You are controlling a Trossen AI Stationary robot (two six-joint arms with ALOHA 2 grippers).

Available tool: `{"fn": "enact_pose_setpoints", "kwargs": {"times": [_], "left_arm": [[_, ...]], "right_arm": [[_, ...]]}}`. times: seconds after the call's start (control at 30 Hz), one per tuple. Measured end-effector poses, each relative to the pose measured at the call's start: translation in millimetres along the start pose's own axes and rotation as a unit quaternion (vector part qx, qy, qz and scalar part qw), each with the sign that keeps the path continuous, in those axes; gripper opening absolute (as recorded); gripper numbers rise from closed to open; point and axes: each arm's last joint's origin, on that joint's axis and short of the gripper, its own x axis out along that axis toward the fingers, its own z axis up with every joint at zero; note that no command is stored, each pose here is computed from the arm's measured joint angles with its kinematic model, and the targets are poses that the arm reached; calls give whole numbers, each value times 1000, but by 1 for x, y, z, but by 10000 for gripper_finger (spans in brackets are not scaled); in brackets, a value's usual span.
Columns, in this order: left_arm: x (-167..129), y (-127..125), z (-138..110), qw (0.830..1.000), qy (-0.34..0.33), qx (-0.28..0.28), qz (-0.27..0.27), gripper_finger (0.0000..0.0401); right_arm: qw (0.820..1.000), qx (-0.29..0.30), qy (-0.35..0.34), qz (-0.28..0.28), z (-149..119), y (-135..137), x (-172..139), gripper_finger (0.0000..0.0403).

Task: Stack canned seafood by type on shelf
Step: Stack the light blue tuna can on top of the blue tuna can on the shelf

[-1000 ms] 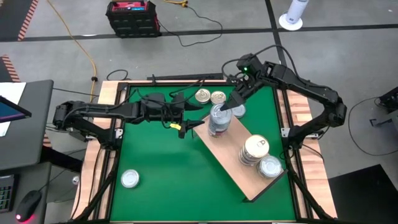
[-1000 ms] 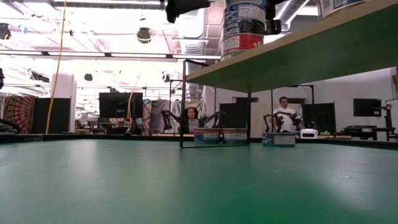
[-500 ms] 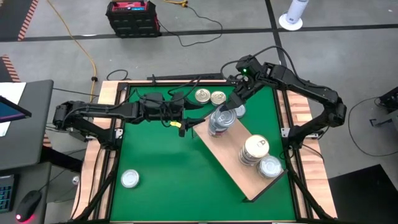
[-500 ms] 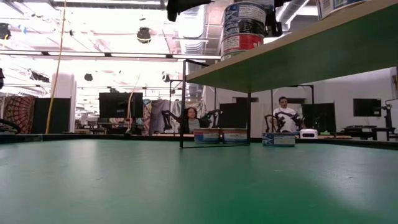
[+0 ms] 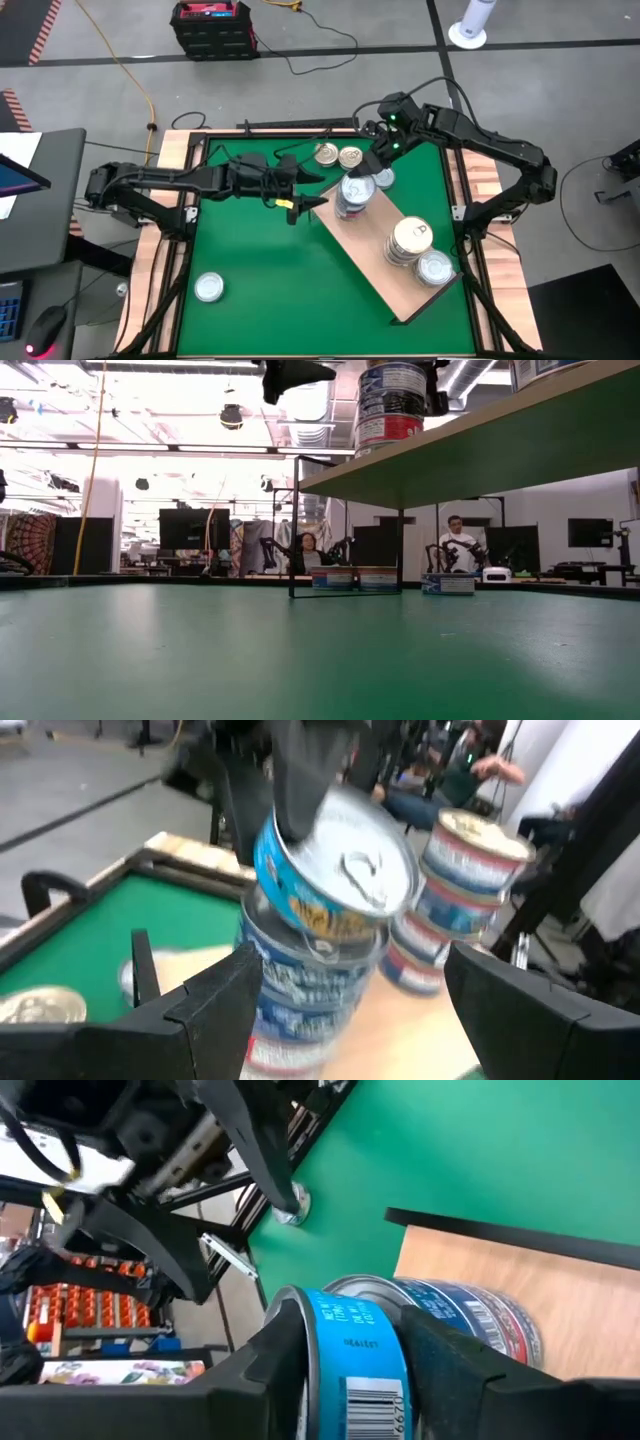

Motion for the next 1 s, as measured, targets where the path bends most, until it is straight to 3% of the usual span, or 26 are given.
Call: {"fn": "enact_pose_setpoints", "kwargs": {"times": [0.2, 0.4, 1.0], "left_arm": [[0, -4, -3, 1000, 5, 2, 15, 302], [-1, -7, -3, 999, 19, -21, -24, 302], [-1, -9, -8, 999, 37, -24, -22, 302]], "right_arm": [[1000, -15, -17, 0, 1, 5, 2, 180], [999, -22, -22, -8, 0, 6, 4, 184], [999, -34, -21, -9, 3, 6, 18, 183]]}}
